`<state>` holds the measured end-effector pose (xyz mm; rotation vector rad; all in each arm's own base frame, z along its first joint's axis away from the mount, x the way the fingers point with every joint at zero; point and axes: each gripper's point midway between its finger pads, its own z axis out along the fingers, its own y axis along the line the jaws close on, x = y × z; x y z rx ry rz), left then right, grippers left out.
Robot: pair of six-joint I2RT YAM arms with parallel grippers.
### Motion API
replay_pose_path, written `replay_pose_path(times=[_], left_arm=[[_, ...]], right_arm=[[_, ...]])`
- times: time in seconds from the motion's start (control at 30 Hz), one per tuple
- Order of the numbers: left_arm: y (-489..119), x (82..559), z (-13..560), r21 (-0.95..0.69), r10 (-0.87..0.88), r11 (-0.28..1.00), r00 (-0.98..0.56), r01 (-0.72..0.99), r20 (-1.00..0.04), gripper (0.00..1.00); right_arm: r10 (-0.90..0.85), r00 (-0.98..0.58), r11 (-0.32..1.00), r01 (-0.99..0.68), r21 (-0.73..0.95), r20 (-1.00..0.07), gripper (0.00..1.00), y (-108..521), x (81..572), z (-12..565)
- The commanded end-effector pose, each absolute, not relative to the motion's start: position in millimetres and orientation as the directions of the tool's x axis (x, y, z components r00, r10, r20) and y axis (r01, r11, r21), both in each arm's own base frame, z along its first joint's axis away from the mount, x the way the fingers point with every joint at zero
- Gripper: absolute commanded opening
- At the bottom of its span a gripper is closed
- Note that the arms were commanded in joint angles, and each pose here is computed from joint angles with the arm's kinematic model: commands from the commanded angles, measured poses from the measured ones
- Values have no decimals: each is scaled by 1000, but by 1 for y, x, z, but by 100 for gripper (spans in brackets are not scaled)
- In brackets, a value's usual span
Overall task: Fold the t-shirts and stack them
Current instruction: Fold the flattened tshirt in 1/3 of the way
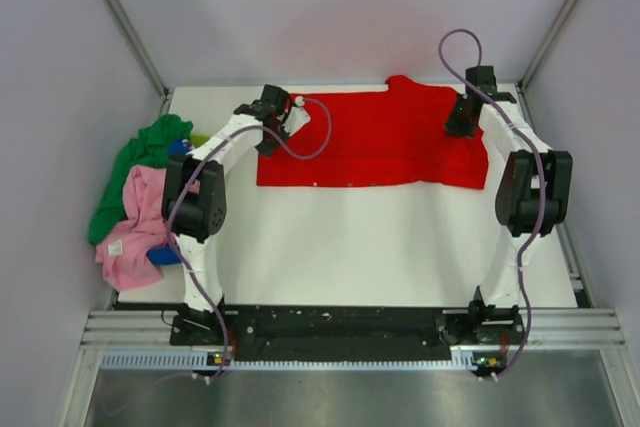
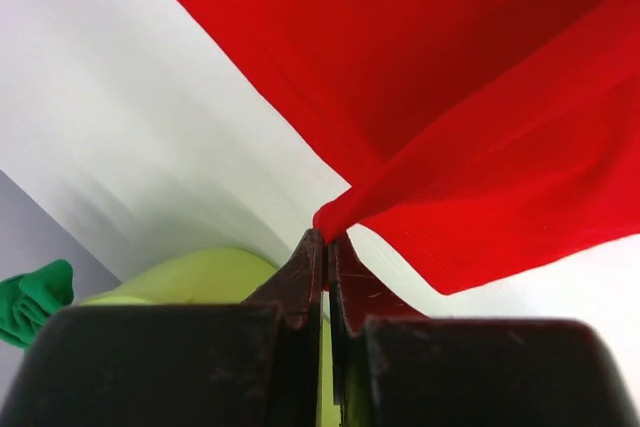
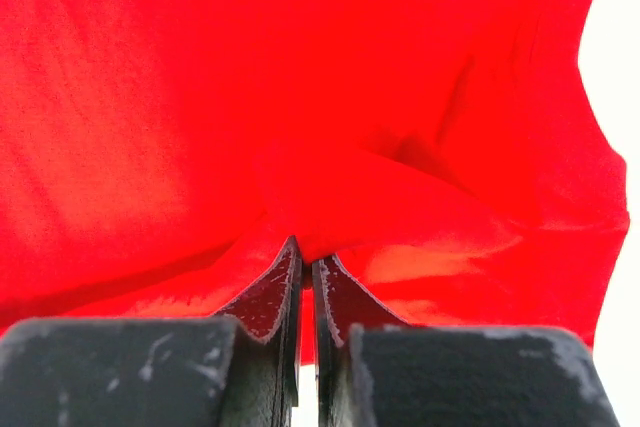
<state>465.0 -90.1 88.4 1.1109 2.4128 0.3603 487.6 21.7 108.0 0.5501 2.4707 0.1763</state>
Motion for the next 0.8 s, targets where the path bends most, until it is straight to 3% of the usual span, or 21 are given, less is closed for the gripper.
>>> replay_pose_path(times=[0.0,0.67,0.73,0.77], left_arm=[[-80,491,98,475,735,671,-594,569,-327,0],[-71,547,101,607,744,641,-576,470,-339,0],[-71,554,101,612,742,642,-577,463,-342,12],[-71,559,101,608,737,648,-577,459,-351,18]], right_arm=[[385,-687,923,303,238,-616,0,14,513,137],[448,-647,894,337,296,-617,0,1,569,123],[442,-632,896,345,278,-637,0,-4,580,123],[441,-621,896,346,278,-648,6,-6,587,126]])
